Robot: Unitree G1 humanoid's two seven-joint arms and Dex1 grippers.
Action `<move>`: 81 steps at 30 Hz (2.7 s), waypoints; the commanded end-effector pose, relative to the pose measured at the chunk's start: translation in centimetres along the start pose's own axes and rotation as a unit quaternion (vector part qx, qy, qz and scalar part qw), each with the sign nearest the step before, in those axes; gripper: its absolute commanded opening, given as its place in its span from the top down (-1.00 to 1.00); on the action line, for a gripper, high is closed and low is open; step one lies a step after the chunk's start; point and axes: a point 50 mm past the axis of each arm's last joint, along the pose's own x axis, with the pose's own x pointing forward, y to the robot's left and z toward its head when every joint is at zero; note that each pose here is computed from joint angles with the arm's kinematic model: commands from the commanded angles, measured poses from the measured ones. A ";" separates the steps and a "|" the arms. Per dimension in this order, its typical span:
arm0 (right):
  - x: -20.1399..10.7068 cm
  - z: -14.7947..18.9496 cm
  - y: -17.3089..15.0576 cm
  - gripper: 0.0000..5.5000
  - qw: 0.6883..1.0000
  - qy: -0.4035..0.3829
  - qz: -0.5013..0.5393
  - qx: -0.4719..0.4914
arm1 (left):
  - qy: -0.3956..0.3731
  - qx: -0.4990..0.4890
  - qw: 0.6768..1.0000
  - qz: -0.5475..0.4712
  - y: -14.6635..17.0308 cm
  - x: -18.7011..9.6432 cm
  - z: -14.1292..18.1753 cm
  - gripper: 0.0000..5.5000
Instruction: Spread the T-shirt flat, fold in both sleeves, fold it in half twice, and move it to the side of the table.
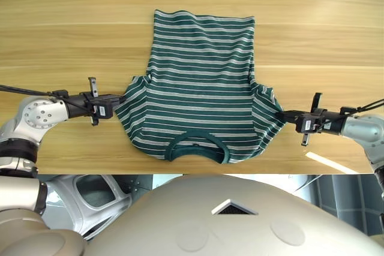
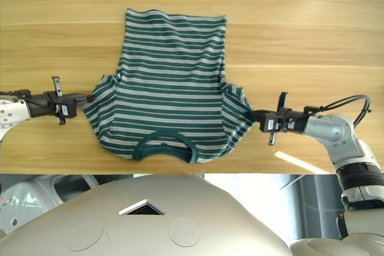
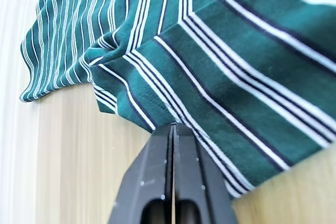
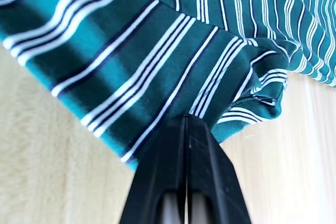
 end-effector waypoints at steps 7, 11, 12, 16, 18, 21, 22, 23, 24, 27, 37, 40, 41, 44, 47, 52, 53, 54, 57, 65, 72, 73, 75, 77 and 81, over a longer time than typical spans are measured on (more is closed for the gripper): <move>-0.6 -0.2 -0.6 1.00 1.000 0.009 -0.016 -0.001 | -0.088 -0.025 0.994 0.055 2.5 -4.4 2.9 0.45; -0.7 0.1 -1.1 1.00 0.999 0.002 -0.032 -0.006 | -0.022 -0.023 0.999 -0.016 -0.1 -5.0 1.8 0.22; -0.8 0.2 -1.2 1.00 0.999 -0.001 -0.037 -0.006 | -0.009 -0.018 0.999 -0.027 -0.2 -5.2 1.6 0.16; -0.9 0.5 -1.6 1.00 0.999 -0.008 -0.054 -0.008 | 0.033 0.011 0.998 -0.055 -1.0 -5.6 1.2 0.06; -1.0 0.5 -1.8 1.00 0.998 -0.010 -0.063 -0.007 | 0.060 0.027 0.995 -0.072 -1.4 -5.3 0.6 0.06; -1.2 0.7 -1.9 1.00 0.997 -0.016 -0.069 -0.008 | 0.091 0.046 0.991 -0.085 -1.8 -4.9 0.0 0.06; -1.2 0.8 -1.9 1.00 0.997 -0.018 -0.069 -0.007 | 0.103 0.054 0.989 -0.087 -1.8 -4.8 -0.2 0.06; -1.2 0.8 -1.9 1.00 0.997 -0.019 -0.070 -0.006 | 0.113 0.063 0.988 -0.087 -1.7 -4.7 -0.4 0.06; -1.3 0.8 -1.9 1.00 0.997 -0.021 -0.072 -0.006 | 0.115 0.072 0.987 -0.086 -1.7 -4.4 -0.4 0.06; -1.0 0.9 -1.8 1.00 0.997 -0.026 -0.075 -0.003 | 0.112 0.096 0.986 -0.081 -1.3 -3.6 -0.2 0.06; -0.6 1.0 -1.9 1.00 0.997 -0.029 -0.078 -0.004 | 0.074 0.103 0.990 -0.070 0.2 -2.2 1.2 0.06; -0.6 0.9 -1.8 1.00 0.996 -0.029 -0.078 -0.003 | 0.060 0.095 0.991 -0.069 0.1 -2.2 1.6 0.06; -0.6 1.0 -1.7 1.00 0.996 -0.030 -0.079 -0.003 | 0.063 0.095 0.991 -0.069 0.1 -2.1 1.5 0.06; -0.6 1.1 -1.6 1.00 0.996 -0.032 -0.079 -0.004 | 0.072 0.095 0.990 -0.073 -0.1 -2.1 1.2 0.17; -0.7 1.2 -1.7 1.00 0.996 -0.033 -0.079 -0.006 | 0.074 0.093 0.990 -0.076 -0.4 -1.9 1.0 0.32; -0.7 1.3 -1.6 1.00 0.996 -0.033 -0.078 -0.006 | 0.086 0.096 0.988 -0.083 -0.9 -1.8 0.4 0.61; -0.7 1.3 -1.6 1.00 0.996 -0.034 -0.078 -0.006 | 0.087 0.096 0.988 -0.082 -1.0 -1.8 0.3 0.65; -0.7 1.3 -1.6 1.00 0.996 -0.034 -0.078 -0.006 | 0.085 0.096 0.988 -0.080 -1.1 -1.8 0.3 0.71; -0.7 1.3 -1.6 1.00 0.996 -0.035 -0.079 -0.005 | 0.081 0.095 0.989 -0.077 -1.3 -1.6 0.1 0.86; -0.7 1.2 -1.6 1.00 0.996 -0.035 -0.083 -0.004 | 0.069 0.095 0.990 -0.074 -1.8 -1.1 -0.1 1.00; -0.9 1.1 -1.8 1.00 0.995 -0.035 -0.088 -0.002 | 0.042 0.100 0.992 -0.064 -1.4 -0.9 0.5 1.00; -0.9 1.1 -1.9 1.00 0.995 -0.035 -0.089 -0.002 | 0.039 0.103 0.992 -0.064 -1.3 -1.0 0.7 1.00; -0.9 1.1 -1.8 1.00 0.995 -0.036 -0.090 0.001 | 0.033 0.106 0.992 -0.058 -0.9 -1.3 1.1 1.00; -0.8 1.0 -1.6 1.00 0.995 -0.036 -0.090 0.004 | 0.026 0.110 0.992 -0.049 -0.4 -1.6 1.6 1.00; -0.8 0.8 -1.5 1.00 0.995 -0.037 -0.091 0.008 | 0.018 0.116 0.993 -0.034 0.5 -2.2 2.6 1.00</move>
